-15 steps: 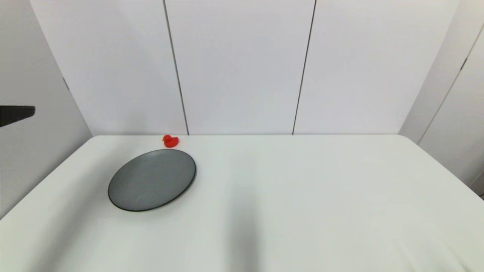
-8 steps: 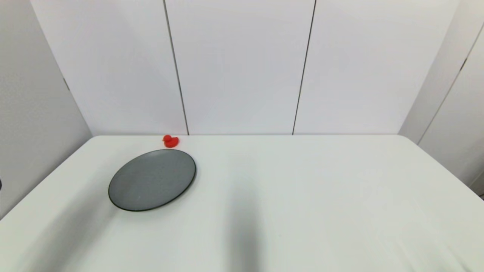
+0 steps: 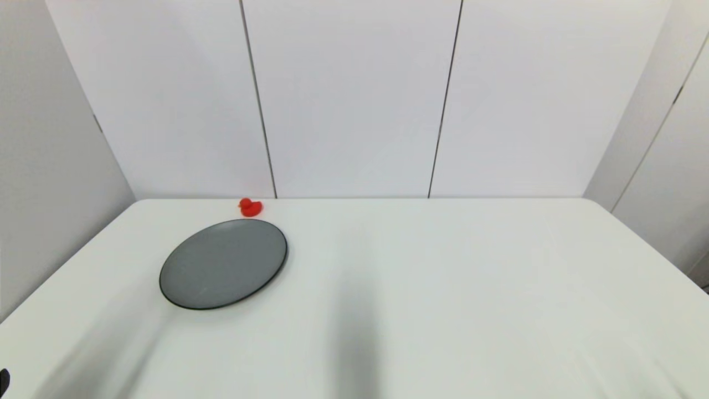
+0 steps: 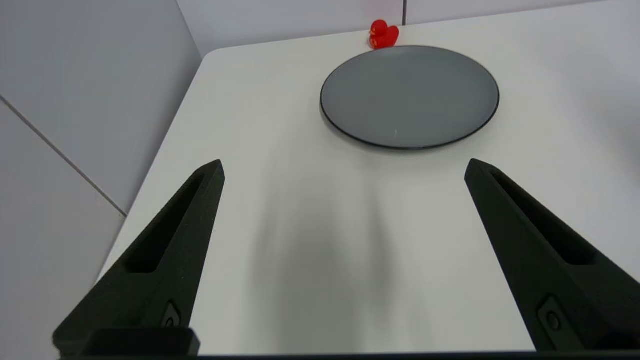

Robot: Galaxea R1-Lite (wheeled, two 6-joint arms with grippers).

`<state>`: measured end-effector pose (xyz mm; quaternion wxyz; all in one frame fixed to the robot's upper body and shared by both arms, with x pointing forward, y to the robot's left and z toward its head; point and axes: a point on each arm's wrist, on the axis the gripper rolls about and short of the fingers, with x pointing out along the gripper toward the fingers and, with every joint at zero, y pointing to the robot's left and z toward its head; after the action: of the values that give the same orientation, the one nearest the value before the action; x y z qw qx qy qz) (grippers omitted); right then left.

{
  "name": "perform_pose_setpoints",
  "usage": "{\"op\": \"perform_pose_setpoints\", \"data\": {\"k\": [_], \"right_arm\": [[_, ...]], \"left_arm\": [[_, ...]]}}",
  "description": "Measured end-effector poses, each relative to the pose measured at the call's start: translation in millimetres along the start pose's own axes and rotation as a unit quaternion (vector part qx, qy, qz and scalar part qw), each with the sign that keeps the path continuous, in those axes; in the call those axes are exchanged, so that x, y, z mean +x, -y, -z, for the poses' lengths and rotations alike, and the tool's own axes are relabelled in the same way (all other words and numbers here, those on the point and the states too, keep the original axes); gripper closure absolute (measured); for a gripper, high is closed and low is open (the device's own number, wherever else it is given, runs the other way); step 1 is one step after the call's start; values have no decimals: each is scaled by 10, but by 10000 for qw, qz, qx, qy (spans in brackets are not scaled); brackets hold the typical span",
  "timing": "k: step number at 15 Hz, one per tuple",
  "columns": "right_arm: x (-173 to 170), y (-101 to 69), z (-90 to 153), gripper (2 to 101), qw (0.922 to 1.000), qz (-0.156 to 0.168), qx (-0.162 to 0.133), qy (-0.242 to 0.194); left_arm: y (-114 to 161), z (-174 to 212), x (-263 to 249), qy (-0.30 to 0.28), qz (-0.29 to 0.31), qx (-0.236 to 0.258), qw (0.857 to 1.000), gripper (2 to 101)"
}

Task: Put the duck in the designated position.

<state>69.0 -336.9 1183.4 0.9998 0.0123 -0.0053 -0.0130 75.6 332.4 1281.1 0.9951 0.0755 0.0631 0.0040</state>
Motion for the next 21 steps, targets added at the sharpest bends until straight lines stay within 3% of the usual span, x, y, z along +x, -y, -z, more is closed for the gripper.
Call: {"op": "perform_pose_setpoints", "data": {"k": [10,15,21], "right_arm": [[0,0,0,43,10000,0,0,0],[0,0,0,43,10000,0,0,0],[0,0,0,43,10000,-2,0,0]], "left_arm": [[131,869,28,111,85,90,9999,54],[144,950,45,599,64,30,9982,54],[148,982,58,613,63,35,9981,54]]}}
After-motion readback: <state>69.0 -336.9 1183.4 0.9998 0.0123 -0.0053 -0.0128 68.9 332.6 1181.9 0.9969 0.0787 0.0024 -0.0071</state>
